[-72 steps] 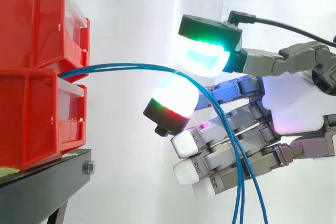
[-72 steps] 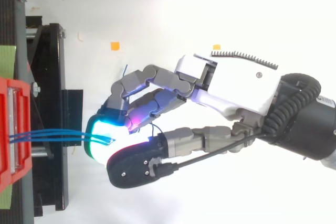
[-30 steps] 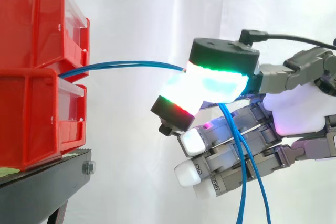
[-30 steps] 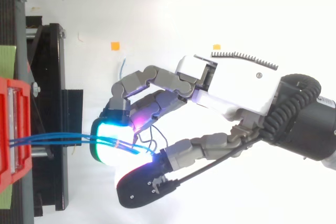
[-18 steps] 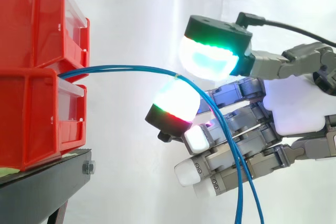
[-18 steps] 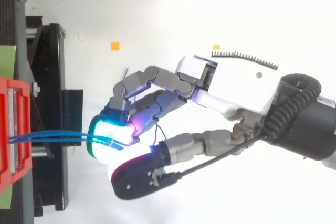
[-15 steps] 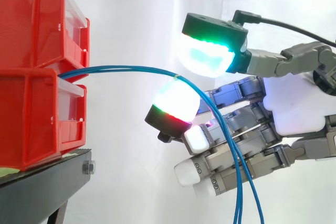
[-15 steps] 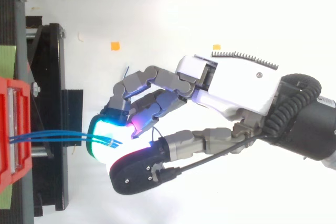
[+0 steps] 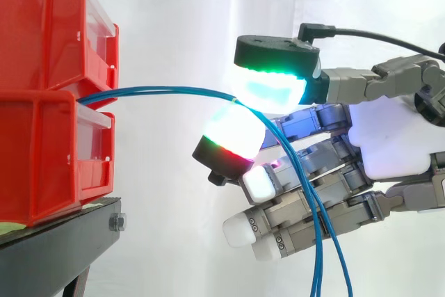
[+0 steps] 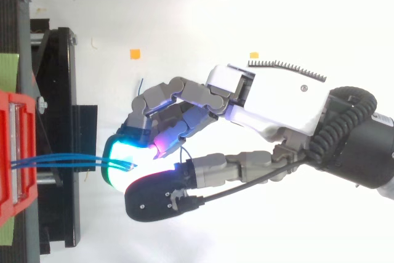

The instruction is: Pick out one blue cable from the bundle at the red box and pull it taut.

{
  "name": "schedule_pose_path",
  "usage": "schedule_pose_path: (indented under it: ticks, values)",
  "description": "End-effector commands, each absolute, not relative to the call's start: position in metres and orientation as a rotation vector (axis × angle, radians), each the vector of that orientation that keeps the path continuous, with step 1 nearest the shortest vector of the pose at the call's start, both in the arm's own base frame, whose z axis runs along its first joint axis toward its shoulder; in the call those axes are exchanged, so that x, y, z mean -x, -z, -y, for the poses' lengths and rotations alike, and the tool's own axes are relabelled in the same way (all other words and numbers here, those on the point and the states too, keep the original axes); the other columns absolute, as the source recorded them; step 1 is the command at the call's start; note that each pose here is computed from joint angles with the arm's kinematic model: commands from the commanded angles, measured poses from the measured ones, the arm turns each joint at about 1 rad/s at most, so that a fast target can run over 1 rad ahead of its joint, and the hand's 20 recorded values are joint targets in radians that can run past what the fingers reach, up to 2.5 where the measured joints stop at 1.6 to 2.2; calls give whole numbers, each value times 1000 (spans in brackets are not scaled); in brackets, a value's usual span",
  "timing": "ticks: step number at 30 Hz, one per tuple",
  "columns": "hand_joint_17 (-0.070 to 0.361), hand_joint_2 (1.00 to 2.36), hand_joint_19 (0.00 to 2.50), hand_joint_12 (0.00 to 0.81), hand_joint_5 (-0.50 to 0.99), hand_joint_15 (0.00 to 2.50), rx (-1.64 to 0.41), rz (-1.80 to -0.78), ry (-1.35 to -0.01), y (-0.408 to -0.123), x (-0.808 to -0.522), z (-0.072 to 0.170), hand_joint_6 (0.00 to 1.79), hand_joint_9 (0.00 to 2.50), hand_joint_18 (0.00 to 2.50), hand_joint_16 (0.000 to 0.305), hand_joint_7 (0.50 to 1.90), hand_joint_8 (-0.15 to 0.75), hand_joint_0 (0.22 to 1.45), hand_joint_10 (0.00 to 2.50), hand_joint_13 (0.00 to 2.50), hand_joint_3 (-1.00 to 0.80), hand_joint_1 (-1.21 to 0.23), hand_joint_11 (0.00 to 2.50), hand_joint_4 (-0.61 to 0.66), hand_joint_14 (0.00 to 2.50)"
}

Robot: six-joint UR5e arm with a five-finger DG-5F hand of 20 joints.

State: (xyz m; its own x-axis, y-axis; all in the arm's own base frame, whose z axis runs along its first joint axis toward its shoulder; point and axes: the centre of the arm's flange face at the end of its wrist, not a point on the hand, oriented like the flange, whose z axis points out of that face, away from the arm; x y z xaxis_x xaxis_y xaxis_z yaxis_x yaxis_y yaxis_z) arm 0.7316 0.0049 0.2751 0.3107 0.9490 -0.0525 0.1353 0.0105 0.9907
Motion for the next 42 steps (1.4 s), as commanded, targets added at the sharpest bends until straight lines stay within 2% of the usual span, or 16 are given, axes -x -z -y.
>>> schedule_pose_path:
  ticks: [1,4,10,22,26,30,33,38,42]
  values:
    - [31,1005,433,184,-190,291,-1414,-1078,-883,-276,-731,-6,960,893,311,14,1114,283,785,14,665,-424,-805,540,-97,8]
    - [32,1000,415,190,-192,279,-1415,-1076,-882,-275,-732,-5,964,929,350,14,1154,277,829,14,700,-500,-823,545,-123,8]
    - [32,1000,396,188,-182,274,-1415,-1076,-882,-276,-731,-5,971,997,406,14,1191,271,846,15,738,-500,-840,586,-143,8]
    - [35,1000,341,189,-153,265,-1415,-1076,-882,-276,-731,-5,965,1121,491,16,1236,291,778,19,786,-500,-906,667,-59,8]
    - [36,1000,345,192,-146,270,-1415,-1078,-881,-275,-731,-5,964,1127,499,16,1186,289,757,18,791,-500,-939,664,-36,8]
    - [37,1000,356,194,-144,280,-1415,-1078,-881,-275,-731,-5,967,1122,503,17,1024,288,692,19,793,-500,-958,679,12,9]
    - [38,1000,356,196,-145,285,-1416,-1079,-880,-274,-731,-5,956,1095,501,17,1028,288,649,18,792,-500,-953,680,49,9]
    - [42,1000,384,208,-153,289,-1415,-1078,-881,-275,-731,-5,944,1076,492,19,983,303,533,17,786,-500,-816,673,103,8]
    - [46,1000,369,218,-153,276,-1415,-1078,-881,-275,-731,-5,942,1084,500,21,932,317,492,17,794,-500,-724,670,116,8]
